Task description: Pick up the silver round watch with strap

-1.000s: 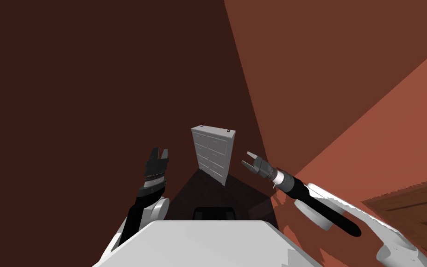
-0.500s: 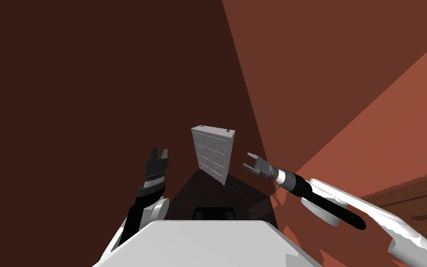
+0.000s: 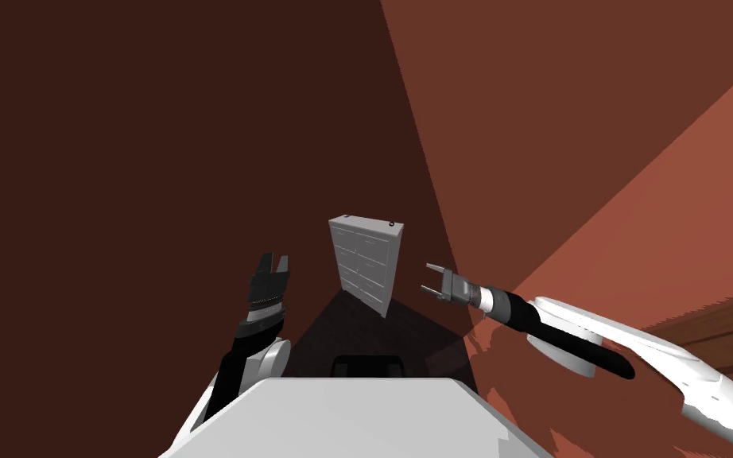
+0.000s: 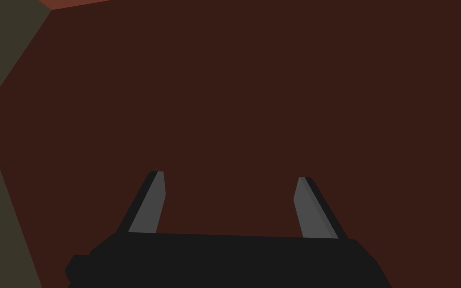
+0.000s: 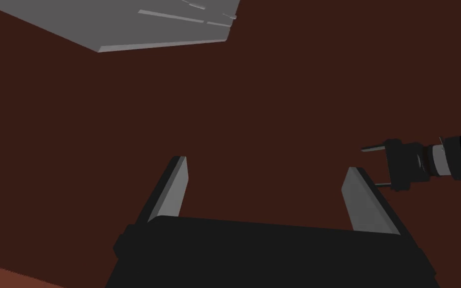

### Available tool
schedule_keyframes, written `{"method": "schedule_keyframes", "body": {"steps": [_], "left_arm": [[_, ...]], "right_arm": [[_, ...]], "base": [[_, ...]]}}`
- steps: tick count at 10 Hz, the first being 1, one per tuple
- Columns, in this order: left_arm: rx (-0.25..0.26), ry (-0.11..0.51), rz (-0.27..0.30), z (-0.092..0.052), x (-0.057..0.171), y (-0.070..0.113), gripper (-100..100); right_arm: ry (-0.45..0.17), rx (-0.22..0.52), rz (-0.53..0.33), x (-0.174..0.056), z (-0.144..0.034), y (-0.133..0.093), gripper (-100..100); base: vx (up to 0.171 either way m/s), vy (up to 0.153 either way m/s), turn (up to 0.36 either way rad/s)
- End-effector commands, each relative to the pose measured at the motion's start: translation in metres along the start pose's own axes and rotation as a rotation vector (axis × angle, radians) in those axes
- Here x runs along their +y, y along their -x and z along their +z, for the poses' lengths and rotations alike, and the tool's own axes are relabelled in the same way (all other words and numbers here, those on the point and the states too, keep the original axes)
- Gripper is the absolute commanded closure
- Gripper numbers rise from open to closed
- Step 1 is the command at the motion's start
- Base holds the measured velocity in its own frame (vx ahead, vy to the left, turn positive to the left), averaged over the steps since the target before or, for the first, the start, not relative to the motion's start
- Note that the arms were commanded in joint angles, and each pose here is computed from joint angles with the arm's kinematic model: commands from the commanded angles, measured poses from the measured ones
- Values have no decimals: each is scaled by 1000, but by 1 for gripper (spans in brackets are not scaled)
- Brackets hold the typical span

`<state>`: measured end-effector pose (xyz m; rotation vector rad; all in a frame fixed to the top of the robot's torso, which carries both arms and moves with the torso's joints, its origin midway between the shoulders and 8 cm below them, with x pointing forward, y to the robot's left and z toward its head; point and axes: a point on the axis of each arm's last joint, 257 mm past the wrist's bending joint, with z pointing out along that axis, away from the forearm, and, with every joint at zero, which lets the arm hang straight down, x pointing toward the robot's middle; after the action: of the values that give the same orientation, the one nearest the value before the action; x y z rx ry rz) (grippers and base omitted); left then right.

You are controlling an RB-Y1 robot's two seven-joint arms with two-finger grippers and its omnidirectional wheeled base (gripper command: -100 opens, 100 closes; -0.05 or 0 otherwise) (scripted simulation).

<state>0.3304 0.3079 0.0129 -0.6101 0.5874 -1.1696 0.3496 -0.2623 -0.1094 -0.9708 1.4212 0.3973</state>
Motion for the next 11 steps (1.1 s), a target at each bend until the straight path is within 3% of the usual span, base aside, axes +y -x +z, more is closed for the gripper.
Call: {"method": "schedule_keyframes", "body": {"steps": [1,3,4,6,7,11], "left_arm": [[0,0,0,0,0,0,0],[0,0,0,0,0,0,0],[0,0,0,0,0,0,0],[0,0,0,0,0,0,0],[0,0,0,0,0,0,0],[0,0,0,0,0,0,0]], "right_arm": [[24,50,-69,-7,-9,-12,-100],[63,83,-98,-6,-9,-13,-100],[77,123,-156,-14,-18,-24,-100],[116,154,-185,-14,-18,-25,-100],[132,193,-242,-23,-28,-35,-100],[207,275,-340,-34,-39,-43,-100]], "base": [[5,9,17],[4,4,4],[14,12,26],[13,9,6],[20,15,35],[30,17,20]]}}
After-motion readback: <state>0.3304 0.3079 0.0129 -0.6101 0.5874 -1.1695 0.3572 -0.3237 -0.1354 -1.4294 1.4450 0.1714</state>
